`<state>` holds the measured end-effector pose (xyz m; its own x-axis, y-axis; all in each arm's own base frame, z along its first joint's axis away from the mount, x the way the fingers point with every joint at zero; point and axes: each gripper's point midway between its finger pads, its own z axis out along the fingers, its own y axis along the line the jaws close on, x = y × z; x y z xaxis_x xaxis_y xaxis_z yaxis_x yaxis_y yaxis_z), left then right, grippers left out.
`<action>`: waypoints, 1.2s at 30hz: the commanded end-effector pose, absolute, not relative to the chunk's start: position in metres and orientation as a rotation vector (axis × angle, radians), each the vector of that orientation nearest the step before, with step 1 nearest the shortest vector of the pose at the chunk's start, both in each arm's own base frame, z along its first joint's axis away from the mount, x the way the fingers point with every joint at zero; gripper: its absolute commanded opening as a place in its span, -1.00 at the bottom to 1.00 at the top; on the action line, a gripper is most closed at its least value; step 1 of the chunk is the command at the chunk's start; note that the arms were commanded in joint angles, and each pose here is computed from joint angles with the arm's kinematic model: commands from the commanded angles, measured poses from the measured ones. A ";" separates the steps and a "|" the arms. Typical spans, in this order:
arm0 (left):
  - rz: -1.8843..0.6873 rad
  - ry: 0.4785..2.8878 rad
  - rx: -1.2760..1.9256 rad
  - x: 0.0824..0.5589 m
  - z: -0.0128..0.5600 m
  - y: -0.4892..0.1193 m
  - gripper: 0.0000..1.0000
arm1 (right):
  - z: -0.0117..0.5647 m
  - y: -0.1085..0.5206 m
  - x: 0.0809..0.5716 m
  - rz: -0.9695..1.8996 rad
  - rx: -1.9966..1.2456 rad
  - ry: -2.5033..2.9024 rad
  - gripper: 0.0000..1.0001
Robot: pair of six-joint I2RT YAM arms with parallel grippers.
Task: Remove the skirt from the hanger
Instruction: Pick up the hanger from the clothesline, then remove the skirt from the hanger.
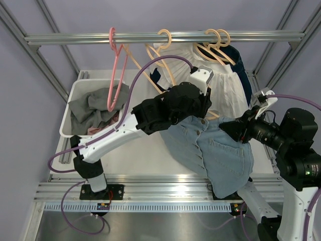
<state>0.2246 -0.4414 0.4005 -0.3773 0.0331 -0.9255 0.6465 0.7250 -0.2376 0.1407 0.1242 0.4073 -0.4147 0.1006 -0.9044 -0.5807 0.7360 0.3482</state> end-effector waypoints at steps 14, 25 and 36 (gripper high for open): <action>-0.585 1.778 0.408 0.279 0.464 -0.314 -1.00 | 0.403 0.143 0.142 0.974 -0.345 1.818 0.99; -0.614 1.763 0.399 0.286 0.478 -0.301 -1.00 | 0.361 0.148 0.154 0.990 -0.411 1.840 0.99; -0.628 1.752 0.395 0.290 0.484 -0.297 -1.00 | 0.308 0.130 0.186 0.838 -0.315 1.949 0.99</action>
